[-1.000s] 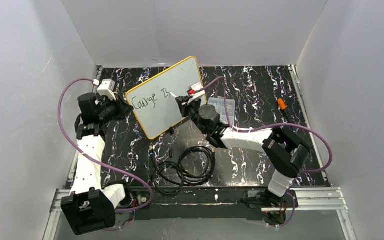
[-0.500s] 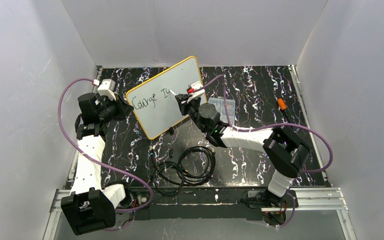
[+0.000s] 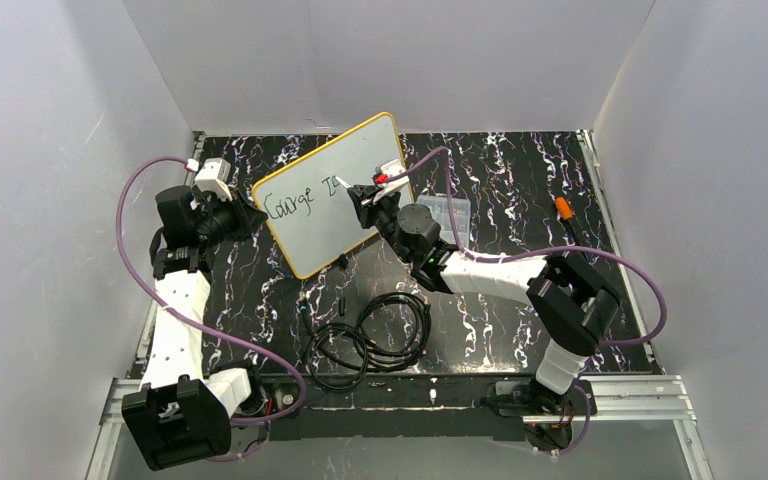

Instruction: Write a sentence on the whiteboard

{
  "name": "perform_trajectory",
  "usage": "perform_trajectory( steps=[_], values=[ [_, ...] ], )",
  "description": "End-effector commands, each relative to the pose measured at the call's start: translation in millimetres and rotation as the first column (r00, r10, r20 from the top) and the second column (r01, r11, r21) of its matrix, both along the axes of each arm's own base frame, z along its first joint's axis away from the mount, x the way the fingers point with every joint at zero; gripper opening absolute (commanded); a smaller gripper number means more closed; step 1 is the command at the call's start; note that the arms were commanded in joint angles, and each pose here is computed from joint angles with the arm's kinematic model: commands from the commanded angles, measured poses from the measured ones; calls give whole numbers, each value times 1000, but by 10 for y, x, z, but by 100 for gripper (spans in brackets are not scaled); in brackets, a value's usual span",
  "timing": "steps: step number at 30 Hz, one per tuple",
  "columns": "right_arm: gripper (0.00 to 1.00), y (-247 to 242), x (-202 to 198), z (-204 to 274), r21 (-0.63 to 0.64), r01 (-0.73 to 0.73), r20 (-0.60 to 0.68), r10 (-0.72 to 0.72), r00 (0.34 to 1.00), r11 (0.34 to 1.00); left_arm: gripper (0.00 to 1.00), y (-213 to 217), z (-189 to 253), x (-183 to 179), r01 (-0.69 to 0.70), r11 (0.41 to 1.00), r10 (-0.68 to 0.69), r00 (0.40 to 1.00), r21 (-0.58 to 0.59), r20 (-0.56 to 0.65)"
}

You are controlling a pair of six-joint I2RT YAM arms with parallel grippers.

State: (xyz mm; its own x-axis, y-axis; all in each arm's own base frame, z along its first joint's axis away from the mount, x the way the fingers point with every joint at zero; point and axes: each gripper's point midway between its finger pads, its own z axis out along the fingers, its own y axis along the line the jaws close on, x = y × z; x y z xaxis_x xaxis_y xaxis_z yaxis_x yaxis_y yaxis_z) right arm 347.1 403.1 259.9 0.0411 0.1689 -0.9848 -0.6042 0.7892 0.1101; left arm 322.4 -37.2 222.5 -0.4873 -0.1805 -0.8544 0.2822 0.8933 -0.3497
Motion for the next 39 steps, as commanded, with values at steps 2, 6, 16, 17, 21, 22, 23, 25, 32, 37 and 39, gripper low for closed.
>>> perform_trajectory(
  steps=[2,6,16,17,21,22,23,25,32,37,39],
  values=[
    [1,22,35,278,59,3,48,-6,999,998,0,-66,45,-47,25,1000,-25,1000,-12,8],
    [1,18,20,279,55,-3,46,0,999,998,0,-70,44,-46,26,1000,-26,1000,-12,8],
    [1,-125,-91,423,54,-7,48,5,999,999,0,-65,48,-48,22,1000,-22,1000,-11,8],
    [1,-166,-97,418,48,1,45,-3,999,999,0,-62,46,-49,21,1000,-21,1000,-11,8],
    [1,-351,-105,446,40,23,43,-25,999,999,0,-59,46,-45,19,1000,-19,1000,-10,7],
    [1,-396,-92,435,37,29,42,-31,999,999,0,-58,46,-44,18,1000,-18,1000,-10,7],
    [1,-433,-77,423,35,33,39,-34,999,999,0,-59,51,-45,18,1000,-18,1000,-10,8],
    [1,-490,-30,385,34,38,34,-39,999,999,0,-59,44,-45,19,1000,-19,1000,-9,7],
    [1,-504,101,298,33,35,26,-36,999,999,0,-48,22,-48,15,1000,-15,1000,-3,0],
    [1,-474,197,257,36,41,24,-42,999,999,0,-48,17,-46,17,1000,-17,1000,-2,-1],
    [1,-452,225,267,42,41,27,-42,999,998,0,-49,27,-45,18,1000,-18,1000,-1,1]
  ],
)
